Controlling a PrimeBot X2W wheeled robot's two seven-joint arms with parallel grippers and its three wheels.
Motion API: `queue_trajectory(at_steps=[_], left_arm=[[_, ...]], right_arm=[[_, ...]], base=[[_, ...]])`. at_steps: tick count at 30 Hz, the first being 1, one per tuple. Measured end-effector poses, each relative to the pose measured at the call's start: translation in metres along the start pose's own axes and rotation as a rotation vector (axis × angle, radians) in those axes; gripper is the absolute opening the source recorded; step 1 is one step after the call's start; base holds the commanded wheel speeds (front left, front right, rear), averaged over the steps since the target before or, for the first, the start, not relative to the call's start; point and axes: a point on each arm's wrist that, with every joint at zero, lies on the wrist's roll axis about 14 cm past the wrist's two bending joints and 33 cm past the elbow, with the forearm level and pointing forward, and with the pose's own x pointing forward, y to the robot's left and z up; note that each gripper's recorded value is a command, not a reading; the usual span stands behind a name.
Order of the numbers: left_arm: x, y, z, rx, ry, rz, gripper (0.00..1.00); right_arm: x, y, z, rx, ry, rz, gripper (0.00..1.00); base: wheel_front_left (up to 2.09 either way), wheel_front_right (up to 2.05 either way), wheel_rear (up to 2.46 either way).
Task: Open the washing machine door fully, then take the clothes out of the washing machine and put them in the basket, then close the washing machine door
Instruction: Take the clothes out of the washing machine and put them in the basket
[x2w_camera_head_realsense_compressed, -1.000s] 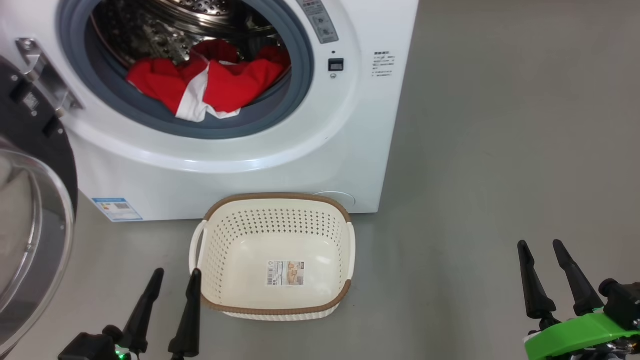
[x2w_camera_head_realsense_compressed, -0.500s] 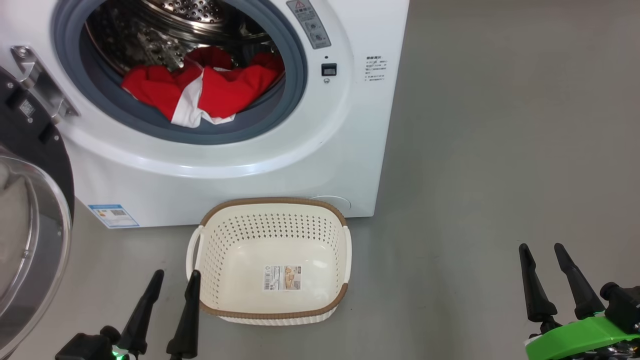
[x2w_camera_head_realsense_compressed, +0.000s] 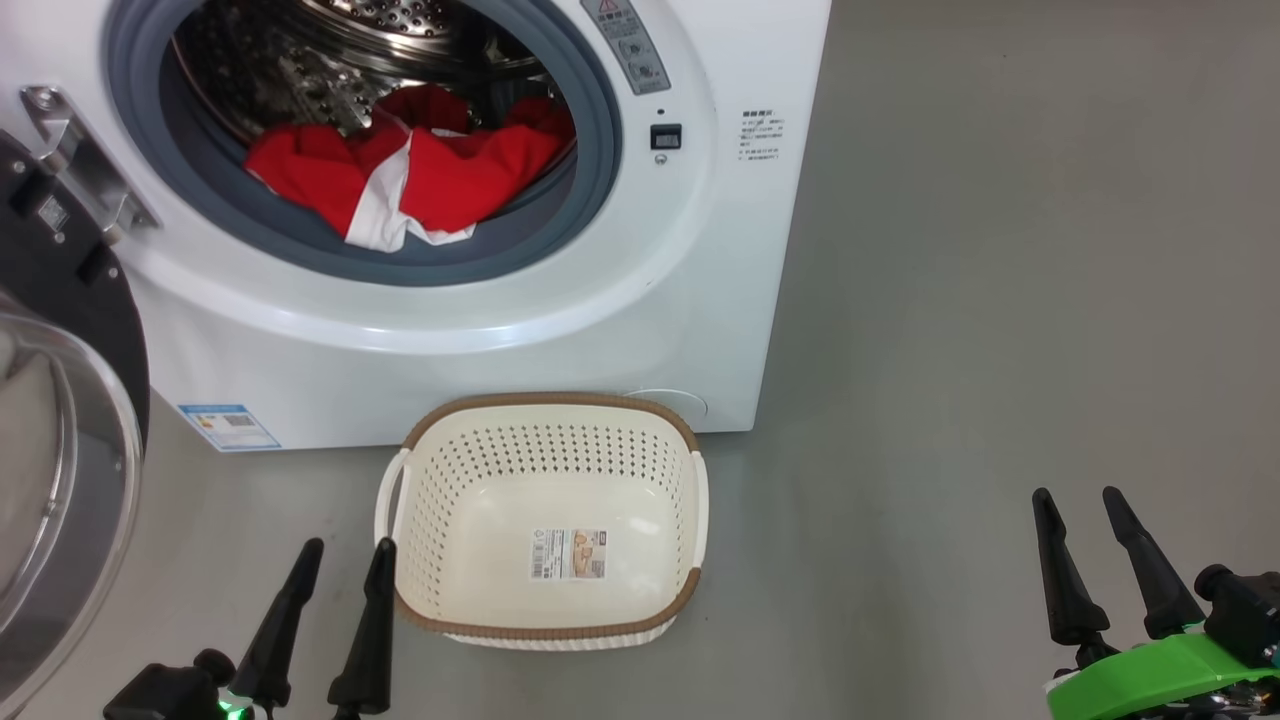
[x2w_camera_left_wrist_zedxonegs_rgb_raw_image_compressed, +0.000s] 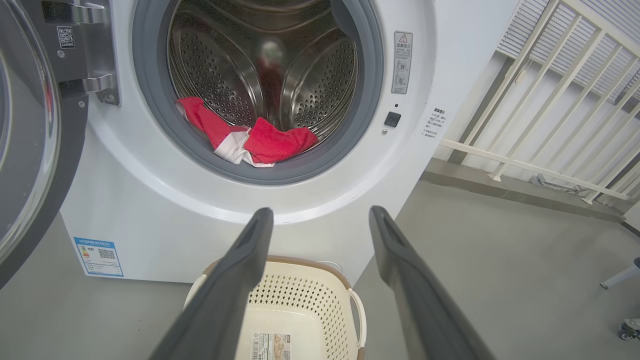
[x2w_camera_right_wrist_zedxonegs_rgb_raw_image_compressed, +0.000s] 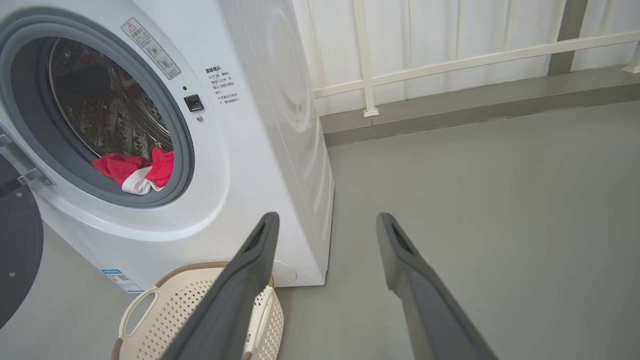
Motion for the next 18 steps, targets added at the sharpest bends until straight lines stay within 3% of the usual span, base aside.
queue_trajectory(at_steps=[18], left_arm=[[0.0069,0.0052,0.0032,-0.01,-0.014,0.02,1.0]], right_arm=[[0.0044,0.0055,-0.009,0.002,0.026,0.017,1.0]], base=[[1.03,-1.04,0.01]])
